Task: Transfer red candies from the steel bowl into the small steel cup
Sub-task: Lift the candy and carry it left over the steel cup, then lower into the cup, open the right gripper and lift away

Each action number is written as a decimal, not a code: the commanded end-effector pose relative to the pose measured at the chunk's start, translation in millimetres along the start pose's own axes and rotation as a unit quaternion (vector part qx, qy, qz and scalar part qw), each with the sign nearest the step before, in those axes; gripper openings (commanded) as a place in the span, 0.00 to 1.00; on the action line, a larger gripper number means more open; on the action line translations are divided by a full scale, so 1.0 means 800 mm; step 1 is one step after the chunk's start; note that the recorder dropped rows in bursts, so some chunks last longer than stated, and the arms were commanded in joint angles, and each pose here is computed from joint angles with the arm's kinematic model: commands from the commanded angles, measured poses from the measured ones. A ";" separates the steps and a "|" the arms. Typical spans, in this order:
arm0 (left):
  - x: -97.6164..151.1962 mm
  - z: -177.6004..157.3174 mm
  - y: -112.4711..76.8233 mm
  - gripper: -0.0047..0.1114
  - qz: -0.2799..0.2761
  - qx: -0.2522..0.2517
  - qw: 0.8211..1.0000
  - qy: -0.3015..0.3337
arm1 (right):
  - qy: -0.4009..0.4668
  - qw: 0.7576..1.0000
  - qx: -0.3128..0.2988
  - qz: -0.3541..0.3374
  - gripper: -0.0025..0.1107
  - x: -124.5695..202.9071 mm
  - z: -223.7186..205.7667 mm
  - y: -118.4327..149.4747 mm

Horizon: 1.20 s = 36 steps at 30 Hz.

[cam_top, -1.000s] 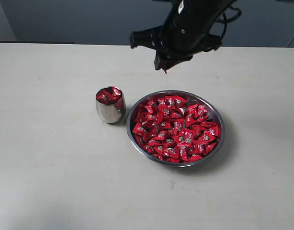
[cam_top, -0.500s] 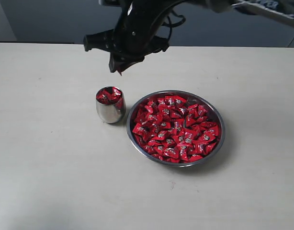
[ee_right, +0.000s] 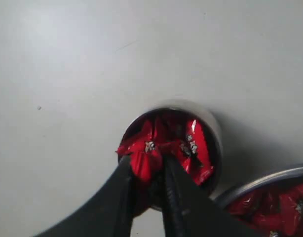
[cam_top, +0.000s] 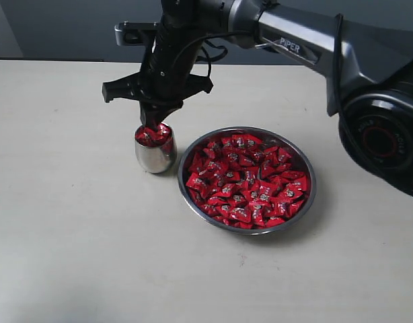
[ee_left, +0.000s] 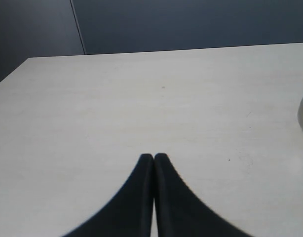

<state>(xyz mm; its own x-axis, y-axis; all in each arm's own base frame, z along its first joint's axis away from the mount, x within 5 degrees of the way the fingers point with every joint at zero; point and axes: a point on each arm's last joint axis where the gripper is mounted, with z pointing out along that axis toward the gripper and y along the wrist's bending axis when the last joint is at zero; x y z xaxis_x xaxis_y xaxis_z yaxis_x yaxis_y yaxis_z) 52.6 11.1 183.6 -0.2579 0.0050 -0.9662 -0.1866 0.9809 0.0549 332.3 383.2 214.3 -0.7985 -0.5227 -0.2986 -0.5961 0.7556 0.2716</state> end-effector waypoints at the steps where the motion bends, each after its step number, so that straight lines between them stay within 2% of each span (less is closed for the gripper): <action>1: 0.001 0.000 0.000 0.04 0.001 0.003 1.000 -0.004 | 0.007 0.999 0.031 -0.012 0.01 -0.004 0.004 -0.005; 11: 0.001 0.000 0.000 0.04 0.001 0.003 1.000 -0.004 | 0.014 0.998 0.055 -0.031 0.01 0.000 0.015 -0.001; 34: 0.001 0.000 0.000 0.04 0.001 0.003 1.000 -0.004 | 0.018 0.997 0.051 -0.052 0.02 0.002 0.016 0.004; 36: 0.001 0.000 0.000 0.04 0.001 0.003 1.000 -0.004 | 0.017 0.997 0.051 -0.053 0.05 0.002 0.016 0.004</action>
<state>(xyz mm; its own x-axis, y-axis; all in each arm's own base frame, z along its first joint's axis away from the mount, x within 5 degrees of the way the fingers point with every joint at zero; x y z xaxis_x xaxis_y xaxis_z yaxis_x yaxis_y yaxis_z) 52.6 11.1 183.6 -0.2579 0.0050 -0.9662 -0.1866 0.9809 0.0549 329.1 390.8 199.7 -0.7427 -0.6081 -0.2804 -0.6599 0.7357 0.1524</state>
